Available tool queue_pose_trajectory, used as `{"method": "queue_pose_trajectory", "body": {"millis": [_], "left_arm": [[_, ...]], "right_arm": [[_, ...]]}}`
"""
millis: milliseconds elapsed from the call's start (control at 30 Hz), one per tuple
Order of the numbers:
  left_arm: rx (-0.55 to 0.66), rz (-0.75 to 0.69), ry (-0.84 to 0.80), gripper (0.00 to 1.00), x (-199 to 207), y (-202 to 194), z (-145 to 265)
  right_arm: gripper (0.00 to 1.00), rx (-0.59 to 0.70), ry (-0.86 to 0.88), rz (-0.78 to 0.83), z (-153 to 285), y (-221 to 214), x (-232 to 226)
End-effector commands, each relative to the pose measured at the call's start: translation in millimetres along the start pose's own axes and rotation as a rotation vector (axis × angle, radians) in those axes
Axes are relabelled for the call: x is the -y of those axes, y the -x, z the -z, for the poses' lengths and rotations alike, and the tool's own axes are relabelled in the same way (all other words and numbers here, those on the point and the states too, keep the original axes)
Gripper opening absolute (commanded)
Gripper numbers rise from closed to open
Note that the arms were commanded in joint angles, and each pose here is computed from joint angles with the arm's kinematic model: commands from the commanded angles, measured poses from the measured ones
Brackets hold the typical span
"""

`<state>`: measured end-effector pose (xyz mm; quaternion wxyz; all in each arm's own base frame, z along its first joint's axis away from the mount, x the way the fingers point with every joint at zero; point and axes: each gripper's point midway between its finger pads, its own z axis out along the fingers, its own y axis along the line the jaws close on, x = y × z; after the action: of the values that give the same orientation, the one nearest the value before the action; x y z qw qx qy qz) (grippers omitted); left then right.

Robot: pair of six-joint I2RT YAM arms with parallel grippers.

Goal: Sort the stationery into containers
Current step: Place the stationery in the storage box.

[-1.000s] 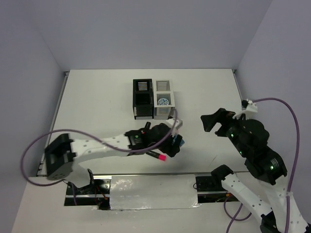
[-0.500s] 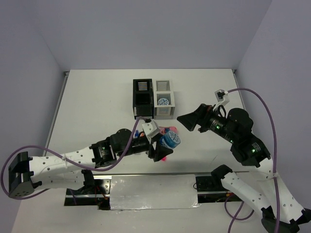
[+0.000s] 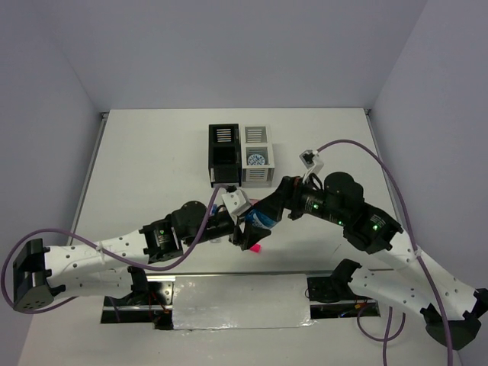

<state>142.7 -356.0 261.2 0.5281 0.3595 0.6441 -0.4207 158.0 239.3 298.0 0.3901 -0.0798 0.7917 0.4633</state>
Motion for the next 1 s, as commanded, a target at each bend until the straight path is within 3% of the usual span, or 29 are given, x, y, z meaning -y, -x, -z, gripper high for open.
{"method": "queue_pose_trajectory", "body": {"millis": [0,300,367,533,633,733,967], "left_arm": [[0.180,-0.043,0.000,0.00,4,63,5],[0.209,-0.077,0.065,0.00,-8,71,17],[0.211,-0.080,0.081,0.00,-12,70,18],[0.223,-0.091,0.102,0.00,-17,74,20],[0.218,-0.103,0.104,0.00,-18,74,20],[0.211,-0.106,0.096,0.00,-18,71,20],[0.171,-0.104,0.035,0.00,-9,56,13]], "right_arm": [[0.99,0.052,-0.030,0.017,-5,8,7],[0.85,-0.024,0.080,0.021,-14,-7,-12],[0.85,-0.045,0.129,0.017,-13,-10,-21],[0.97,-0.065,0.120,0.015,-13,-14,-21],[0.95,-0.052,0.112,0.018,-11,-13,-20],[0.85,-0.028,0.119,0.023,-8,-8,-23],[0.92,0.020,0.071,0.030,-11,3,-17]]}}
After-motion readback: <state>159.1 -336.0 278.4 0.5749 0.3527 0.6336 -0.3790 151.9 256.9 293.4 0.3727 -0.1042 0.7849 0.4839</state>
